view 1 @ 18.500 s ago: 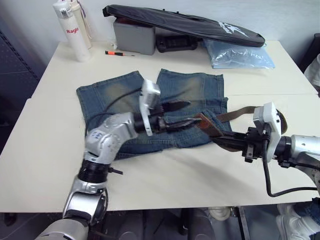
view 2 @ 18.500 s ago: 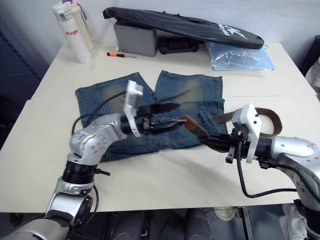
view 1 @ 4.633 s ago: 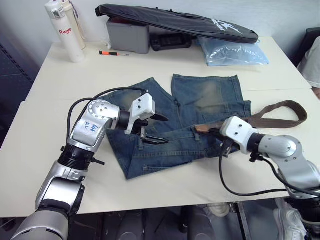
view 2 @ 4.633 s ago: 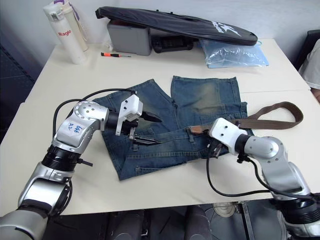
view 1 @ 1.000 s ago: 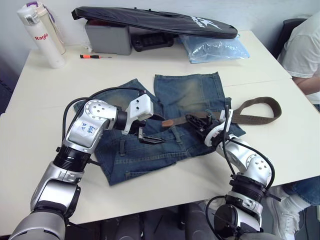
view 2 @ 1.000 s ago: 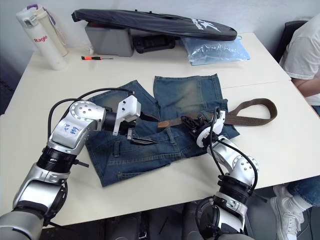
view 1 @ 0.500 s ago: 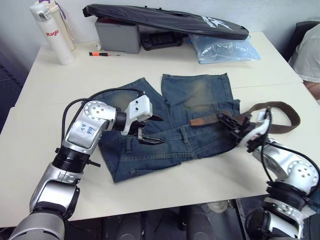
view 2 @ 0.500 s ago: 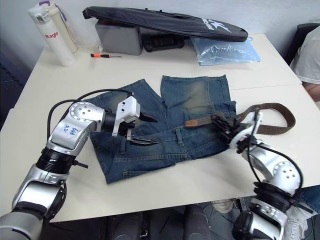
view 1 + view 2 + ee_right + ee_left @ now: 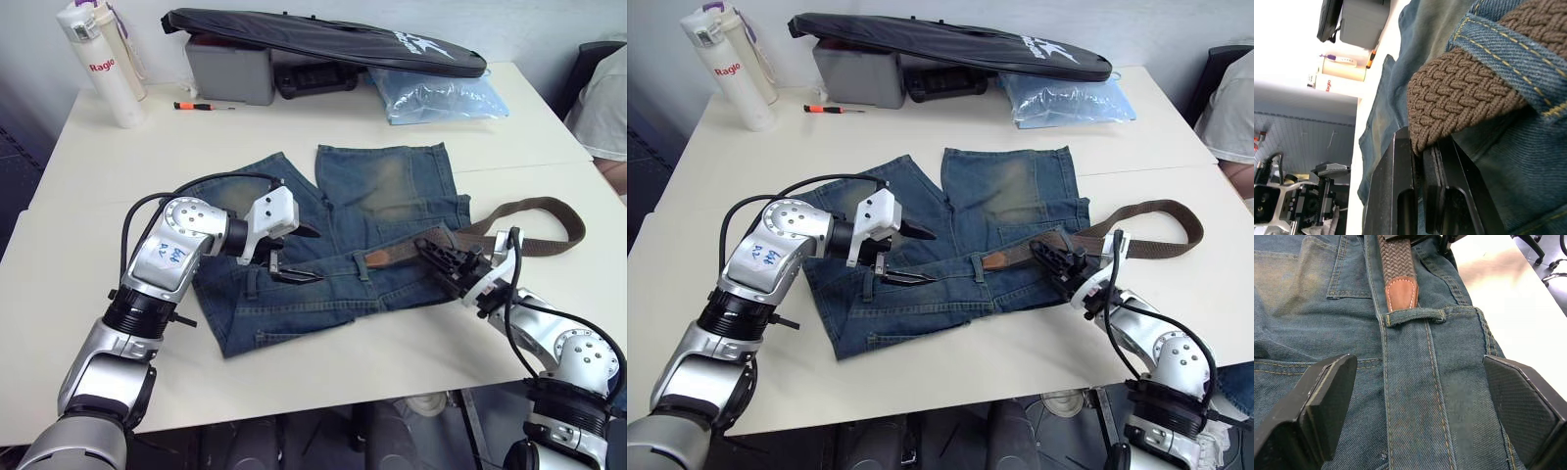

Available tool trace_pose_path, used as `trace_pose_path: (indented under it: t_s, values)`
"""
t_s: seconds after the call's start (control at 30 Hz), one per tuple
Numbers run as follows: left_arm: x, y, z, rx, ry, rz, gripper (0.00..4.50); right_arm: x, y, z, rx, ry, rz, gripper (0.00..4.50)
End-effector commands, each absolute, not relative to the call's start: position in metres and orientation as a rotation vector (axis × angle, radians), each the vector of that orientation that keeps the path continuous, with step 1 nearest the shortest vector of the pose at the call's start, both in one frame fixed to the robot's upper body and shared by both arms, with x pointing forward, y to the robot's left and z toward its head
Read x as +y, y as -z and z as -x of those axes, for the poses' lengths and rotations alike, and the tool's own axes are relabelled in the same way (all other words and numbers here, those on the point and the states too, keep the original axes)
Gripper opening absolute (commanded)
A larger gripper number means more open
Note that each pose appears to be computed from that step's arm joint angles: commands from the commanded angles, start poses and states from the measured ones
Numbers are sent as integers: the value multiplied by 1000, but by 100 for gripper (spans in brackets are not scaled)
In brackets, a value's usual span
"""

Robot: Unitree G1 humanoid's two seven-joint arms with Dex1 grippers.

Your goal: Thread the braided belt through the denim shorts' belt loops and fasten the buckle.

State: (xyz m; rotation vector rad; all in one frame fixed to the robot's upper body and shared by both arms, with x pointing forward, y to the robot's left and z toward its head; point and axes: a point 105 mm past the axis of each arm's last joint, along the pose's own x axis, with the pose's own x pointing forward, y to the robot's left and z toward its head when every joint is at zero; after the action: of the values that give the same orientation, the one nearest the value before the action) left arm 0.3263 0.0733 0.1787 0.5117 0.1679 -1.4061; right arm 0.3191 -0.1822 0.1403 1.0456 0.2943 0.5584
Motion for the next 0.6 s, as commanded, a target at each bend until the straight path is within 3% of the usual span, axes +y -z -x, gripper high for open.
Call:
trace_pose_path:
  t_s: [0.03,0.27,0.6]
  values:
    - [72,-188,-324,131,1409,-549,450,-162,-153,-316,273,-634,-1022,4]
    - [71,-188,-324,129,1409,-549,450,-138,-175,-306,245,-767,-1062,4]
    - [74,-190,-324,133,1406,-566,450,-170,-157,-303,306,-671,-1074,4]
